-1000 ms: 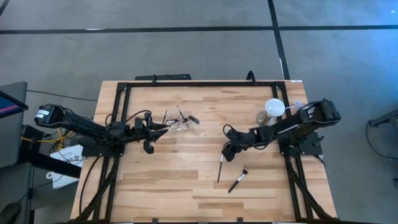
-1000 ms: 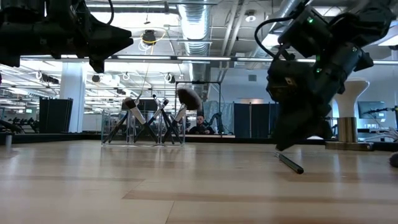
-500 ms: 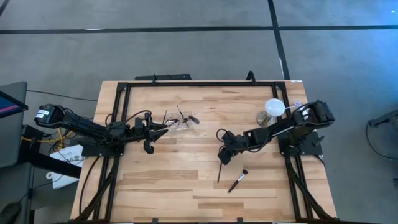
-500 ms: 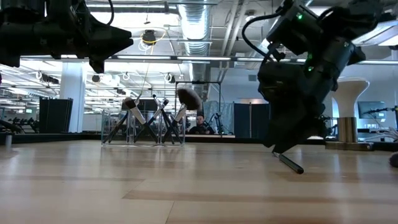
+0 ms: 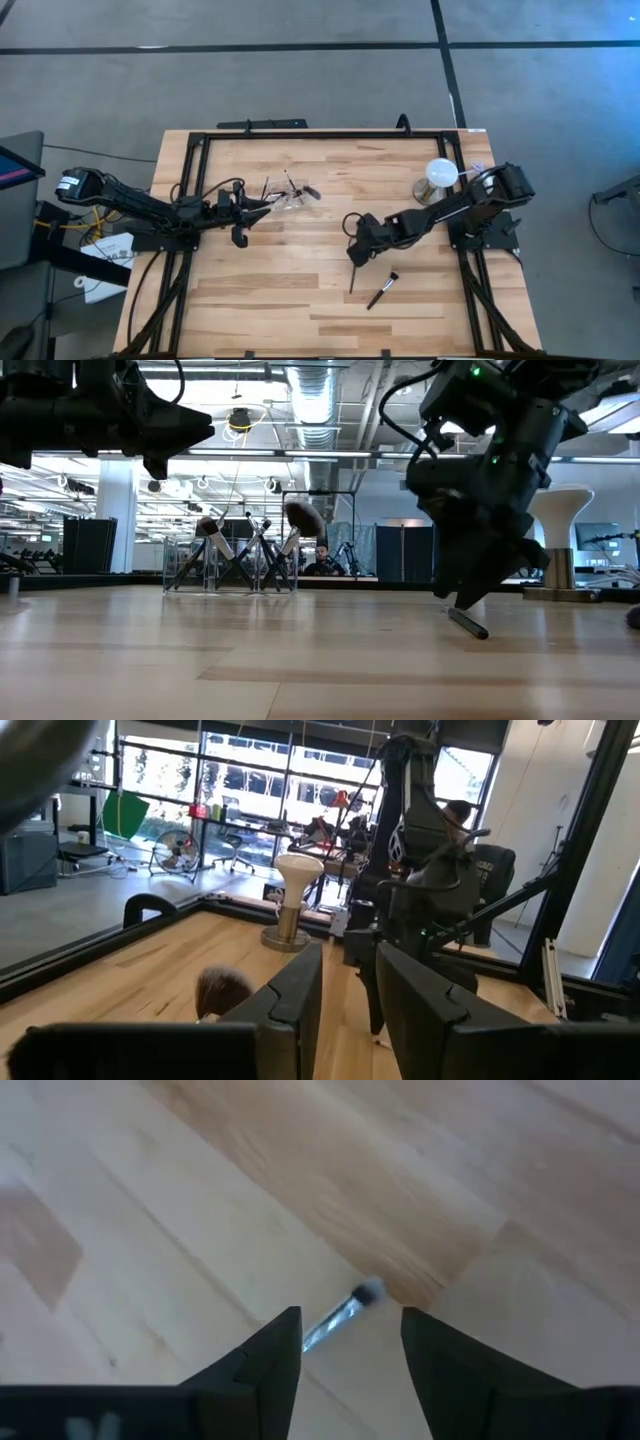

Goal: Put items in baskets/containers
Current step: Put the eyeshadow brush into the transparent organizer

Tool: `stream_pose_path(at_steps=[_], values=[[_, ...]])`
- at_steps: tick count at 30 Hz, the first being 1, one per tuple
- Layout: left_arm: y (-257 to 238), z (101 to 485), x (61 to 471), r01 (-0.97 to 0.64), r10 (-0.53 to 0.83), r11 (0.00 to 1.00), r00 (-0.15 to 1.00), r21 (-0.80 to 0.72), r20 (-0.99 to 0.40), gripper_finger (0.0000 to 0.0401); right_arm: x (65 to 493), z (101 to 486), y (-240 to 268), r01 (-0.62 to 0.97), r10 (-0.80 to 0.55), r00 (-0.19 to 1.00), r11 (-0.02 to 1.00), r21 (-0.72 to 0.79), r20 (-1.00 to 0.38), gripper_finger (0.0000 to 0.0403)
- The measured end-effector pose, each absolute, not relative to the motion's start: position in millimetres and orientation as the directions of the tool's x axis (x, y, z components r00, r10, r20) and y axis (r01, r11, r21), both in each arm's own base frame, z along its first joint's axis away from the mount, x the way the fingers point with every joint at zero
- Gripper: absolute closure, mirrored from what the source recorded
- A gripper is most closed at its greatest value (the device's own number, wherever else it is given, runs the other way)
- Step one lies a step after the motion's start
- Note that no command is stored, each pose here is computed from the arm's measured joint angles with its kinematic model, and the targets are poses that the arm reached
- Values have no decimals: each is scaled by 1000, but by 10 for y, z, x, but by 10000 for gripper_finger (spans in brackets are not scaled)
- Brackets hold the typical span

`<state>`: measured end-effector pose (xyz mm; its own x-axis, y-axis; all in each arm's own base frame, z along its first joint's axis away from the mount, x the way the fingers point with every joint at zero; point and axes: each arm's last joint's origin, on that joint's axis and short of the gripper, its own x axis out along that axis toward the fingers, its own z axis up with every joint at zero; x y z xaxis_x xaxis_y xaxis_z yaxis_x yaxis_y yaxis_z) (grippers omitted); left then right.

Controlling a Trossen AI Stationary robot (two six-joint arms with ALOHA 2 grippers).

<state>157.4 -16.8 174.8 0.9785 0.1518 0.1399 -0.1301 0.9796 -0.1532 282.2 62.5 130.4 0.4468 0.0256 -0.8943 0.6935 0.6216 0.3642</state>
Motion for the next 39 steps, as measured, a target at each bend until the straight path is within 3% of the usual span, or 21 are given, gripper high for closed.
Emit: stream_pose_path(at_steps=[9,20,32,39], values=[[-168,1731,1576,-133,152,980,981,-148,123,306,2881,1112,685,734,-68,438,602,313,-897,258],[-168,1727,1576,-133,151,980,981,-147,119,306,2939,1100,683,637,-67,496,706,310,-866,394],[-168,1721,1577,-134,151,980,982,-145,113,306,3129,1182,540,503,-90,651,795,339,-754,398],[-168,1721,1577,-134,151,980,982,-145,113,306,3329,1362,275,372,-127,808,868,330,-576,400]])
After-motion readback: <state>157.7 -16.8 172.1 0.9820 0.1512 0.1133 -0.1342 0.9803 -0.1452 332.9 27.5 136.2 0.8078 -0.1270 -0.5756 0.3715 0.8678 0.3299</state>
